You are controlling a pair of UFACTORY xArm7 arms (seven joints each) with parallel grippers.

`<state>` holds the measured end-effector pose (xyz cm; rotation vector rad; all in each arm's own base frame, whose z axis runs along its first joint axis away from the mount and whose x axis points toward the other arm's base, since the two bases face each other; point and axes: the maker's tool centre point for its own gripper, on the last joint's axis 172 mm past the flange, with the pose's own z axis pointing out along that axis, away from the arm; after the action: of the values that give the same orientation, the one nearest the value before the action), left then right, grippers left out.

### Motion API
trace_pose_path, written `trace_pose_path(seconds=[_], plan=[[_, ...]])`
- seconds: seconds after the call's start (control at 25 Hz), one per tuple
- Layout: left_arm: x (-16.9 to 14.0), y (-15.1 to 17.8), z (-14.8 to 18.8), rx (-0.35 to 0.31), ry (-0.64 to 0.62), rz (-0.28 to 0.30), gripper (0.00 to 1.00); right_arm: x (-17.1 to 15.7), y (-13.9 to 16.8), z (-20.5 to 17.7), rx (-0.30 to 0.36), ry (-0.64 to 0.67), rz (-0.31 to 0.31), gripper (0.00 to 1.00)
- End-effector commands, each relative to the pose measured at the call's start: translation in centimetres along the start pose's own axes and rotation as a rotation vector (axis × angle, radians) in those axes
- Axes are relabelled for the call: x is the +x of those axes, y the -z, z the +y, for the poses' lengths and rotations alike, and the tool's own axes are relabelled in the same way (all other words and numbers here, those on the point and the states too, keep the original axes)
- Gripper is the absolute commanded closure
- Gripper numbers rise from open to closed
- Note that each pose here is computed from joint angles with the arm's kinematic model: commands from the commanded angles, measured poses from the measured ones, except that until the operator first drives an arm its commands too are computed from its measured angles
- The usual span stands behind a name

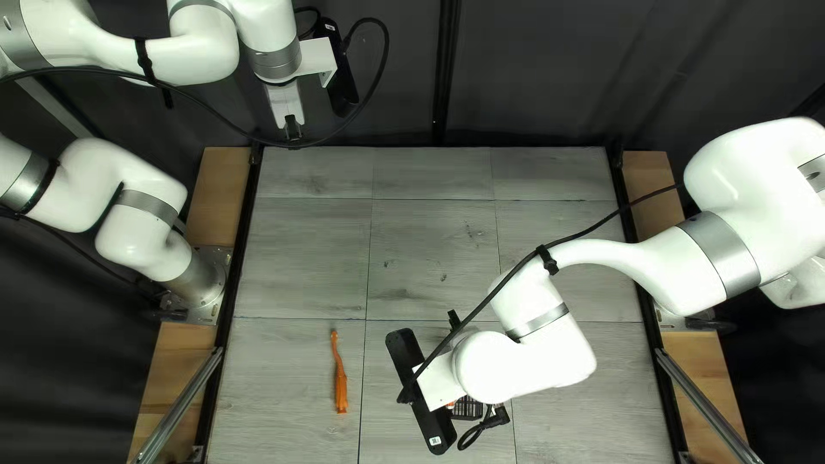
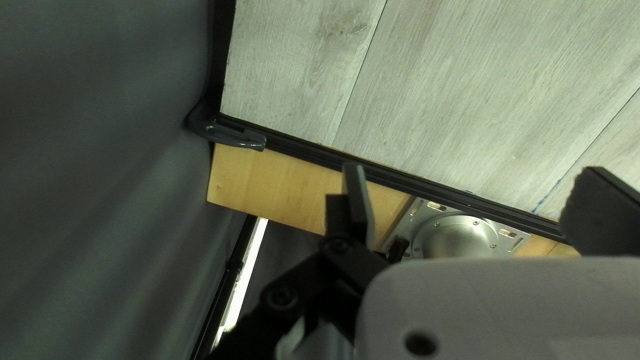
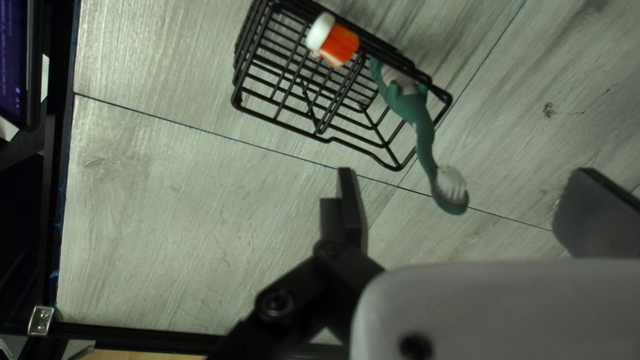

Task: Pick up toothbrushes and insert them into a toothbrush holder

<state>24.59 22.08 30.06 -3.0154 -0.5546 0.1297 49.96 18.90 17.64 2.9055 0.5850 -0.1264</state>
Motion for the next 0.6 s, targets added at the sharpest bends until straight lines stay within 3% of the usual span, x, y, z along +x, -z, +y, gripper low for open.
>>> trace_pose_path(seconds=[0.04, 0.4, 0.6], plan=[[0.0, 0.0, 0.0, 0.000, 0.000, 0.000, 0.00, -0.2, 0.3, 0.0, -0.002, -0.003, 0.001, 0.00], [0.0, 0.0, 0.0, 0.000, 0.000, 0.000, 0.00, -1.5, 3.7, -1.6, -0.012, -0.025, 0.054, 0.00], [0.0, 0.0, 0.0, 0.000, 0.000, 0.000, 0.00, -4.7, 7.4, -5.0, -0.071, -0.081, 0.150, 0.00]])
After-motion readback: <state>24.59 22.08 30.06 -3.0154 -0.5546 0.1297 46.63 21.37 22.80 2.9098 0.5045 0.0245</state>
